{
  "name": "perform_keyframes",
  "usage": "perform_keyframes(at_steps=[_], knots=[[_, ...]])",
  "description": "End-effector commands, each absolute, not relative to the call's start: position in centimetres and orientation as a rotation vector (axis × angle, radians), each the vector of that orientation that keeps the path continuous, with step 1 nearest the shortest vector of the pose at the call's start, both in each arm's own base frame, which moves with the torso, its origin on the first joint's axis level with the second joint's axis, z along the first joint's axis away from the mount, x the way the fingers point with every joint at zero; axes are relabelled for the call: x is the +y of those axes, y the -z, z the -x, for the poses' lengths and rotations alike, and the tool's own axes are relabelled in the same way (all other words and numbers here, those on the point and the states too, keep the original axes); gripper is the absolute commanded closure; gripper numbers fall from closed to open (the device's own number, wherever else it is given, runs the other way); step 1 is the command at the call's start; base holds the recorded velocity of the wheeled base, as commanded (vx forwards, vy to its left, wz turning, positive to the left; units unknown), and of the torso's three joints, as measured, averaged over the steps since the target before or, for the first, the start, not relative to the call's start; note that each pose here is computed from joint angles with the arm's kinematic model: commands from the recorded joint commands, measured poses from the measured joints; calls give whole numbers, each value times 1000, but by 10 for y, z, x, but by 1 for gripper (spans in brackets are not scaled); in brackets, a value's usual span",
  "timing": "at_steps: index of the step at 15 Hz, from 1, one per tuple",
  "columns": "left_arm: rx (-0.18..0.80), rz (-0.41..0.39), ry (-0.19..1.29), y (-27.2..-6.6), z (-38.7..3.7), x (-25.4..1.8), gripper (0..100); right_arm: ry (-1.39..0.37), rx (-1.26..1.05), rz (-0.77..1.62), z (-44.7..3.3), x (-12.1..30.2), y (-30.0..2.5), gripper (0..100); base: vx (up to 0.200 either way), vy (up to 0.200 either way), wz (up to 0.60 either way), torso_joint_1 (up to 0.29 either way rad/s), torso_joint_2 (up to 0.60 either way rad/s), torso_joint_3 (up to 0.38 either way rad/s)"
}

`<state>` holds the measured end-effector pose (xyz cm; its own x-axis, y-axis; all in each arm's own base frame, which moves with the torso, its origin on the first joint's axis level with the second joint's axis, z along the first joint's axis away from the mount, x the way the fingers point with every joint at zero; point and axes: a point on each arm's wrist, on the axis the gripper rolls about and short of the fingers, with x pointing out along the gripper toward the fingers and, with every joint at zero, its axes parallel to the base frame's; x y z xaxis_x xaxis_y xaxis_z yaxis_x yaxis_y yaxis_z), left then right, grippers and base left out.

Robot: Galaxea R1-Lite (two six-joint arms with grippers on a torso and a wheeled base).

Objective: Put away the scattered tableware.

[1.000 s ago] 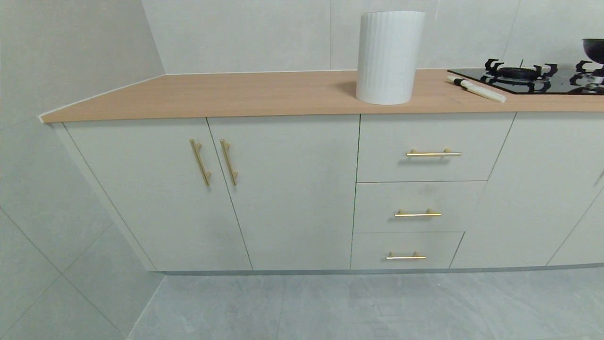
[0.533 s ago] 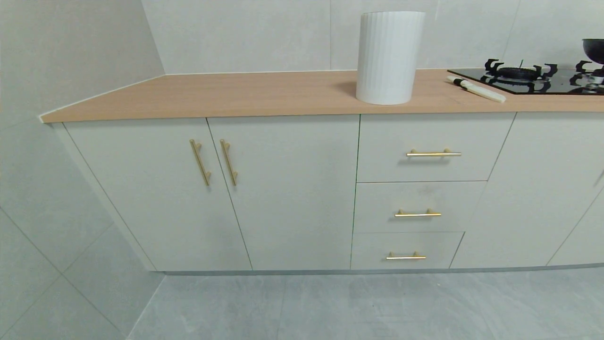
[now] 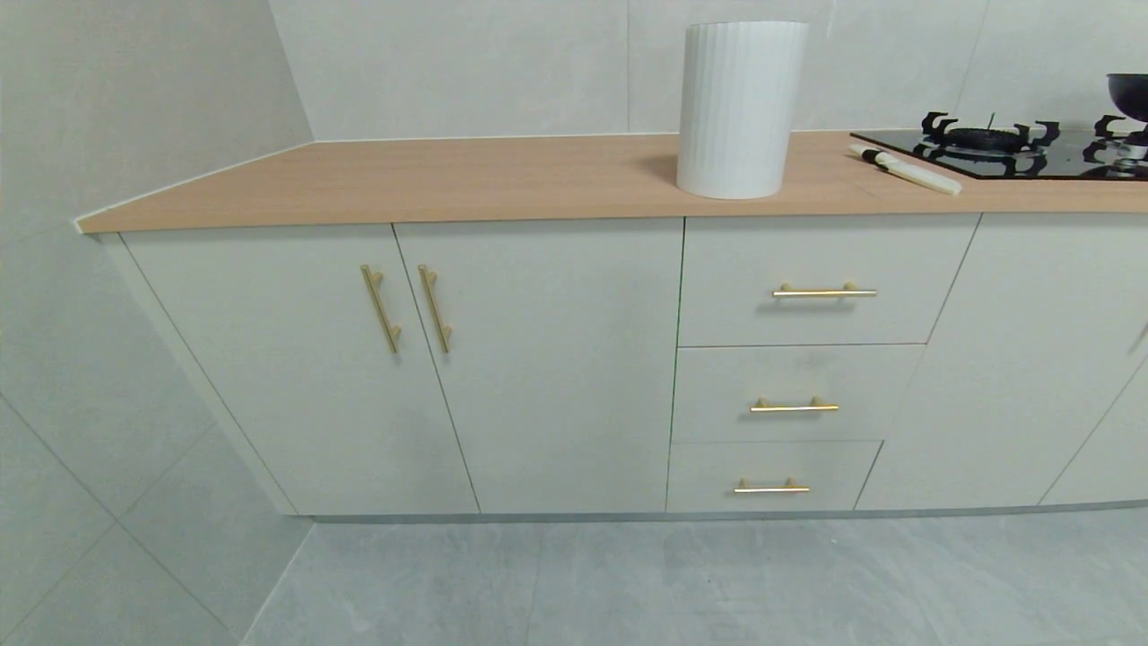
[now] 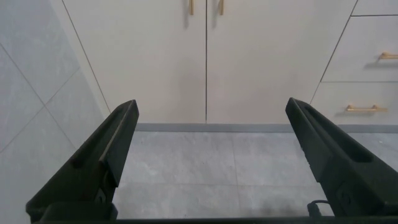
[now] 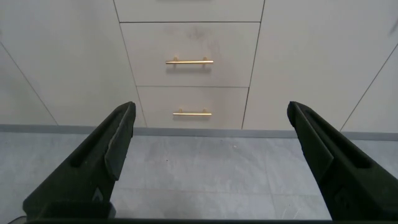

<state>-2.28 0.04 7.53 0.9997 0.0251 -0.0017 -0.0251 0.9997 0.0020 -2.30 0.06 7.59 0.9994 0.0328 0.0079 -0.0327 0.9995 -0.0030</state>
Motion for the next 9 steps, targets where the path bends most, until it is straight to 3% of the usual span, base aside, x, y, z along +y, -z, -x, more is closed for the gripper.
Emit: perform_keyframes(at_steps=[1,9], knots=[[2,-2,-26,-75,23,0,0,-34,-5,3,23,1,-76,0,200,0,0,-2,2,7],[3,0,-26,-75,23,0,0,-34,-5,3,23,1,-76,0,200,0,0,2,2,3]])
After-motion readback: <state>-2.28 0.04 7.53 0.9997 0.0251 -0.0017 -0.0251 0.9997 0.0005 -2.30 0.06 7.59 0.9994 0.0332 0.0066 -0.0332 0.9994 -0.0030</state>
